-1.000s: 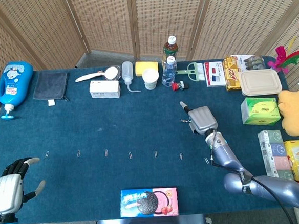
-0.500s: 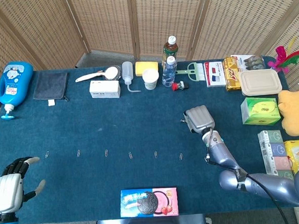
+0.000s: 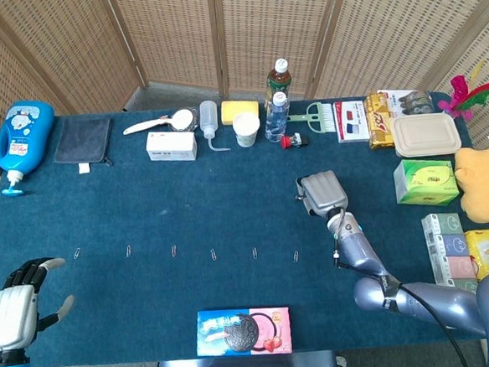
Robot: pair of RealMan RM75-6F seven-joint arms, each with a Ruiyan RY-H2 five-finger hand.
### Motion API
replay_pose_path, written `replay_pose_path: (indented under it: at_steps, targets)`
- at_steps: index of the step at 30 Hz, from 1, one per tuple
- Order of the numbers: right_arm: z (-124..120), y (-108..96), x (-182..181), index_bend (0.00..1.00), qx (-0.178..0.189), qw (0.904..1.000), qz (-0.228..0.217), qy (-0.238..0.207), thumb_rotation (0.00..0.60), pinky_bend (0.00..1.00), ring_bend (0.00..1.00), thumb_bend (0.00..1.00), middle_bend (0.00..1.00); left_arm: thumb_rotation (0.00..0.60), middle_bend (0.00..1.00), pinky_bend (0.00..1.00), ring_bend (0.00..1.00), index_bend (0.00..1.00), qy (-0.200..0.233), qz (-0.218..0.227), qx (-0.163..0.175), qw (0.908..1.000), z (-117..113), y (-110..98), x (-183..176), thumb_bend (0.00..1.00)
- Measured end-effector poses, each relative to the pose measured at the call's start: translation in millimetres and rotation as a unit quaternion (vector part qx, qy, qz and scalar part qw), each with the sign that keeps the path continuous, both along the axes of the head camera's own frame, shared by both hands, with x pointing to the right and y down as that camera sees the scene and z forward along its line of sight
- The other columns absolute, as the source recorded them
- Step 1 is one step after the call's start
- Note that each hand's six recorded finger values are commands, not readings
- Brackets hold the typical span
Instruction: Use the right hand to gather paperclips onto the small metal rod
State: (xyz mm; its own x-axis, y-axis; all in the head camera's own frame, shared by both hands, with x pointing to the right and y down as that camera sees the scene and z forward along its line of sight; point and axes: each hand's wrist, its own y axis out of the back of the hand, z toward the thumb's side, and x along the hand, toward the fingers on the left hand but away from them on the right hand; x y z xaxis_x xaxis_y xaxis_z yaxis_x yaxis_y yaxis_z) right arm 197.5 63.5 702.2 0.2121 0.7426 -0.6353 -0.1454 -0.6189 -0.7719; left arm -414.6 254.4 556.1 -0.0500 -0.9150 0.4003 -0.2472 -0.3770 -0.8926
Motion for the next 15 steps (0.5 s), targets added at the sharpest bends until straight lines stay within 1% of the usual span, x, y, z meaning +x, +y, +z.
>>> replay_pose_path:
  at_steps: [1, 4, 7, 10, 11, 15]
  targets:
    - [-0.4, 0.2, -0.6, 0.45, 0.0, 1.0, -0.002, -0.002, 0.6, 0.52, 0.82, 0.52, 0.68, 0.6, 0.27, 0.22, 0.19, 0.28, 0.0, 0.0, 0.001, 1.0, -0.1, -0.3, 0.1, 0.39]
    - [-1.2, 1.0, -2.3, 0.44, -0.004, 0.9999, -0.007, -0.011, 0.6, 0.58, 0.91, 0.51, 0.81, 0.6, 0.27, 0.22, 0.18, 0.28, 0.0, 0.001, 0.001, 1.0, -0.2, -0.5, 0.2, 0.39]
    - [-1.4, 2.0, -3.6, 0.45, -0.009, 0.9997, -0.018, -0.016, 0.6, 0.59, 0.94, 0.5, 0.88, 0.6, 0.27, 0.22, 0.18, 0.28, 0.0, 0.0, 0.001, 1.0, -0.3, -0.3, 0.0, 0.39]
    - [-1.1, 2.7, -3.7, 0.47, -0.013, 0.9994, -0.028, -0.014, 0.6, 0.6, 0.94, 0.5, 0.88, 0.6, 0.27, 0.22, 0.17, 0.28, 0.0, 0.0, 0.002, 1.0, -0.8, -0.3, 0.3, 0.39]
    - [-0.9, 3.3, -3.8, 0.46, -0.015, 0.9994, -0.028, -0.013, 0.6, 0.6, 0.93, 0.5, 0.87, 0.6, 0.27, 0.22, 0.17, 0.28, 0.0, 0.0, 0.002, 1.0, -0.8, -0.3, 0.3, 0.39]
    - [1.8, 6.6, -2.7, 0.33, -0.027, 0.9991, -0.033, -0.006, 0.6, 0.56, 0.84, 0.48, 0.79, 0.6, 0.27, 0.22, 0.17, 0.28, -0.001, -0.001, 0.003, 1.0, -1.1, -0.4, -0.6, 0.39]
